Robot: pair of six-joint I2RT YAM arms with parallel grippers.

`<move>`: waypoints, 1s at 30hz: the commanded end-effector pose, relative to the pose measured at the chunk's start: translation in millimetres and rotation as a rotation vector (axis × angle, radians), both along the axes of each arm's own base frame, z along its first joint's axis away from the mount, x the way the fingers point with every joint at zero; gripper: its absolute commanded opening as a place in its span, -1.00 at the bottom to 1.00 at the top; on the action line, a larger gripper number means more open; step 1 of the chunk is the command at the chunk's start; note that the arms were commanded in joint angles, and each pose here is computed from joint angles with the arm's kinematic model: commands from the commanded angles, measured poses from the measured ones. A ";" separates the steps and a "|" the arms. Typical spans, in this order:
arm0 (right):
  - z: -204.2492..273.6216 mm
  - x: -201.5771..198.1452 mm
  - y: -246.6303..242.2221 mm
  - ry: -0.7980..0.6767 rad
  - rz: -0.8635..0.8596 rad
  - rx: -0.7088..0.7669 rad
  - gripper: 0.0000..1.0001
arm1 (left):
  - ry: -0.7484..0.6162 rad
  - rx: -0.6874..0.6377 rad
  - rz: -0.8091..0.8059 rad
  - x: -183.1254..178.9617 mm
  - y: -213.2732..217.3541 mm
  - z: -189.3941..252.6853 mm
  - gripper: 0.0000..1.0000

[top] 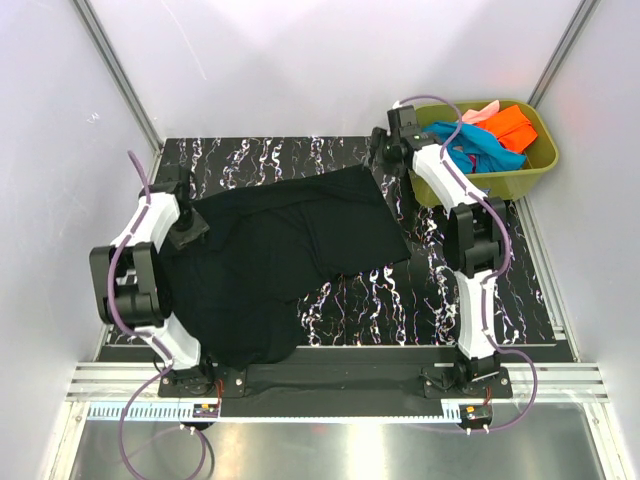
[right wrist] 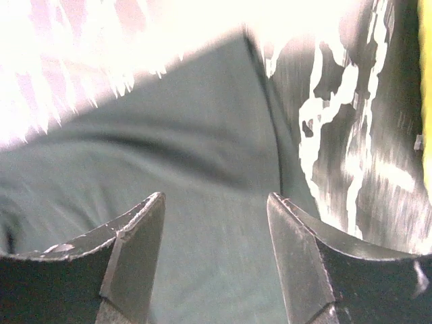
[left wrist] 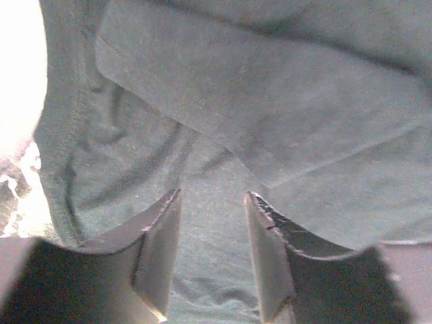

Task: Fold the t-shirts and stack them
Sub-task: Fold the tshirt

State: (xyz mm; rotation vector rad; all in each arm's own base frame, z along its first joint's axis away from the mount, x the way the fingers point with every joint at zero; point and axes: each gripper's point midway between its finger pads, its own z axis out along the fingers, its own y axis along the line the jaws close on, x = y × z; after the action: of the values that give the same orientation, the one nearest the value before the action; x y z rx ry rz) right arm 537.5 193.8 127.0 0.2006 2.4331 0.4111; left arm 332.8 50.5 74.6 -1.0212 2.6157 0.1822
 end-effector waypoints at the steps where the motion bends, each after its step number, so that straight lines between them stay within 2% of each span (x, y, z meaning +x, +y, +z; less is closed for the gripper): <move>1: 0.2 17.5 13.7 -0.010 0.017 0.051 0.39 | -0.157 0.036 -0.060 24.3 8.2 43.9 -0.01; 8: -32.1 14.9 1.5 0.020 0.018 -0.024 0.25 | -0.255 -0.043 -0.107 27.8 -2.7 64.9 0.05; 11: -42.5 9.4 -2.0 0.033 0.041 -0.052 0.23 | -0.264 -0.092 -0.115 24.7 -12.4 63.2 0.05; 14: -48.2 2.0 -8.0 0.033 0.061 -0.082 0.29 | -0.257 -0.118 -0.118 19.1 -17.6 58.0 0.04; 21: -54.3 -4.0 2.2 -0.023 0.177 -0.020 0.35 | -0.231 -0.151 -0.128 10.9 -23.6 46.4 0.03; 30: -57.0 -2.6 2.6 -0.068 0.222 0.026 0.22 | -0.221 -0.165 -0.132 9.4 -26.0 45.3 0.02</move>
State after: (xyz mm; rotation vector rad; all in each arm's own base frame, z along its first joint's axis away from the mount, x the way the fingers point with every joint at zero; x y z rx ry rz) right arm 521.6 192.6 29.1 -0.0127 2.5158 0.4775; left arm 336.8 25.4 108.4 -0.8870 2.5534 -0.1346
